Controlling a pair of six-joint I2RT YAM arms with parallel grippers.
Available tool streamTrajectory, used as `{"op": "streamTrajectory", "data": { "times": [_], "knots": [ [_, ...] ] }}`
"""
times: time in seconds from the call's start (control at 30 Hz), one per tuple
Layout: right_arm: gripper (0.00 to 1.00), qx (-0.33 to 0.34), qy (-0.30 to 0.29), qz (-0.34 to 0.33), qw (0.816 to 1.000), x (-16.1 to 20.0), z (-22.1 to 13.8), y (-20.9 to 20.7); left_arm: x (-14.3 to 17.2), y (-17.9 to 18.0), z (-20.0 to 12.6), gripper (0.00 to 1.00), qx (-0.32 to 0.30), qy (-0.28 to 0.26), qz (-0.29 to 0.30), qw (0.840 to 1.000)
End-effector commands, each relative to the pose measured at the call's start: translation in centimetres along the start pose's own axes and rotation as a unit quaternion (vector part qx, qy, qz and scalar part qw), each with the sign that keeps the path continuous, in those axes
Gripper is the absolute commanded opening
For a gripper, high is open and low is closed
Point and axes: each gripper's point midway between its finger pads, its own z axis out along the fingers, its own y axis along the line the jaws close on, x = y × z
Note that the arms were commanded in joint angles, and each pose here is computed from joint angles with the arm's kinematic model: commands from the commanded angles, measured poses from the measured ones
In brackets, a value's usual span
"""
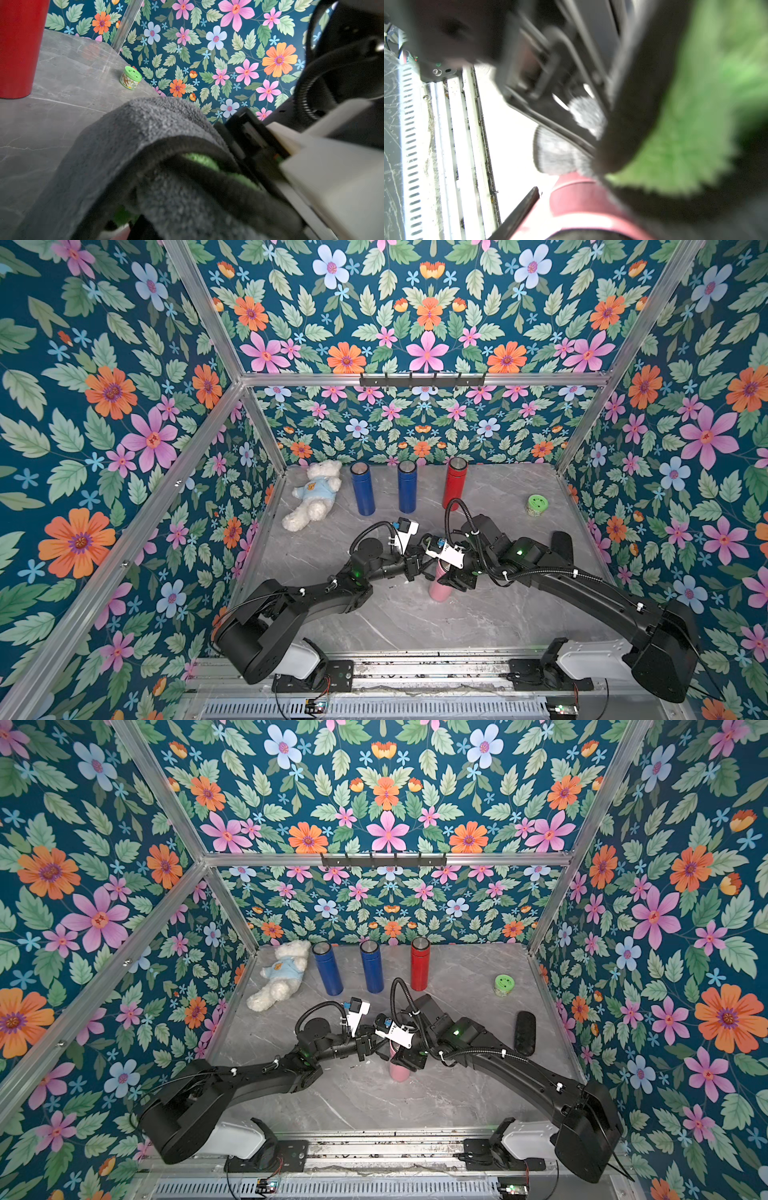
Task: Wipe the surface of the thermos
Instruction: Wipe the dirt from the surface of the thermos.
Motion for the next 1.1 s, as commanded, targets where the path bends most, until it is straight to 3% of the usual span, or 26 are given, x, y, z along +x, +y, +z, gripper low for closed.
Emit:
{"op": "streamTrajectory", "data": {
  "times": [0.0,0.2,0.37,0.83,1.07],
  "knots": [
    [0.0,0.0,-0.036,-0.045,0.998,-1.7,0.1,-0.1,3.6,-1.0,0.3,0.0,0.062,0.064,-0.03,0.996],
    [0.0,-0.016,-0.061,-0.102,0.993,-1.2,-0.3,1.2,6.7,2.1,1.5,0.0,0.056,0.084,-0.073,0.992],
    [0.0,-0.04,-0.054,-0.127,0.99,-0.7,-0.2,2.1,7.3,2.4,1.9,0.0,0.065,0.094,-0.085,0.99],
    [0.0,-0.044,-0.057,-0.205,0.976,0.1,0.7,2.0,3.0,-2.8,-0.3,0.0,0.05,0.119,-0.022,0.991],
    [0.0,-0.029,-0.076,-0.213,0.974,0.1,0.6,1.2,6.8,-0.2,0.2,0.0,0.045,0.154,-0.069,0.985]
  ]
}}
